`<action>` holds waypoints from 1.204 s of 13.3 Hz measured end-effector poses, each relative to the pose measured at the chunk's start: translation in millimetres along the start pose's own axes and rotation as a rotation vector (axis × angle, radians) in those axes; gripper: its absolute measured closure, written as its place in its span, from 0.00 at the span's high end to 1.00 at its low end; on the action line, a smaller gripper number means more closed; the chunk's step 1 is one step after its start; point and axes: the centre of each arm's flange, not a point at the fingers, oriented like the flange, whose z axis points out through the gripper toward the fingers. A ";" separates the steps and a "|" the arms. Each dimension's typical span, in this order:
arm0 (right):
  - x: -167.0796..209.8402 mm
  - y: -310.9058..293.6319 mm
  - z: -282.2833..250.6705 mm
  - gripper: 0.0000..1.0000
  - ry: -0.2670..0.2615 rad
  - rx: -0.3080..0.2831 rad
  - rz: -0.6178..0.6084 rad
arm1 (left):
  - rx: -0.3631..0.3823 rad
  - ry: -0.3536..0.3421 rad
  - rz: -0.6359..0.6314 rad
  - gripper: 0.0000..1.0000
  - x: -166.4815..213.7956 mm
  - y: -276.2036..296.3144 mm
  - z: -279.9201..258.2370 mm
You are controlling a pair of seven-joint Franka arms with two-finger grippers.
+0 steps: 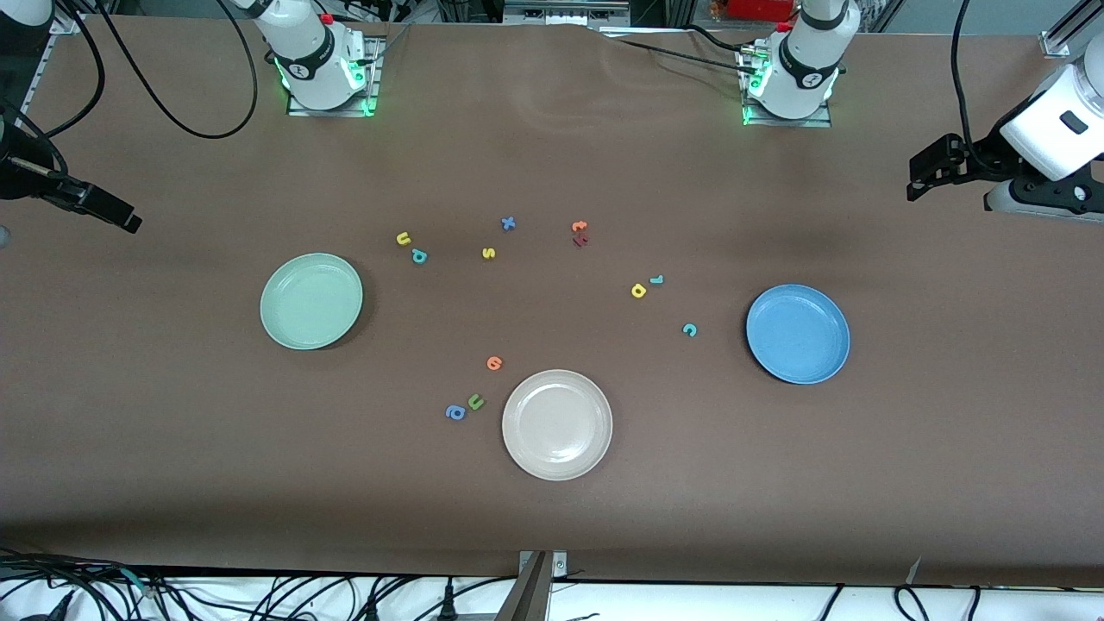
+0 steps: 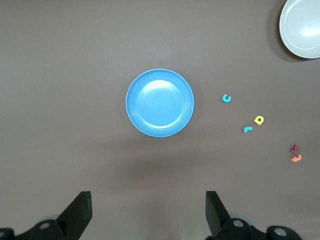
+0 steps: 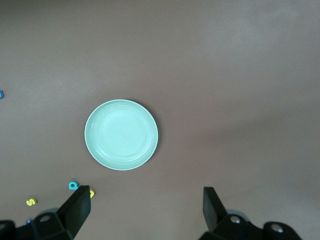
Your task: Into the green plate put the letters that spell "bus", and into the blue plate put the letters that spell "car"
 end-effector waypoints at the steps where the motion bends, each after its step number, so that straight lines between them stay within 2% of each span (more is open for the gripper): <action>1: 0.0 -0.4 0.2 1.00 0.000 0.000 -0.001 | 0.000 0.000 0.000 1.00 0.0 0.0 0.0; 16: 1.9 -2.5 6.4 1.00 -0.014 -0.004 -0.002 | 0.000 0.000 0.004 1.00 0.1 2.0 0.0</action>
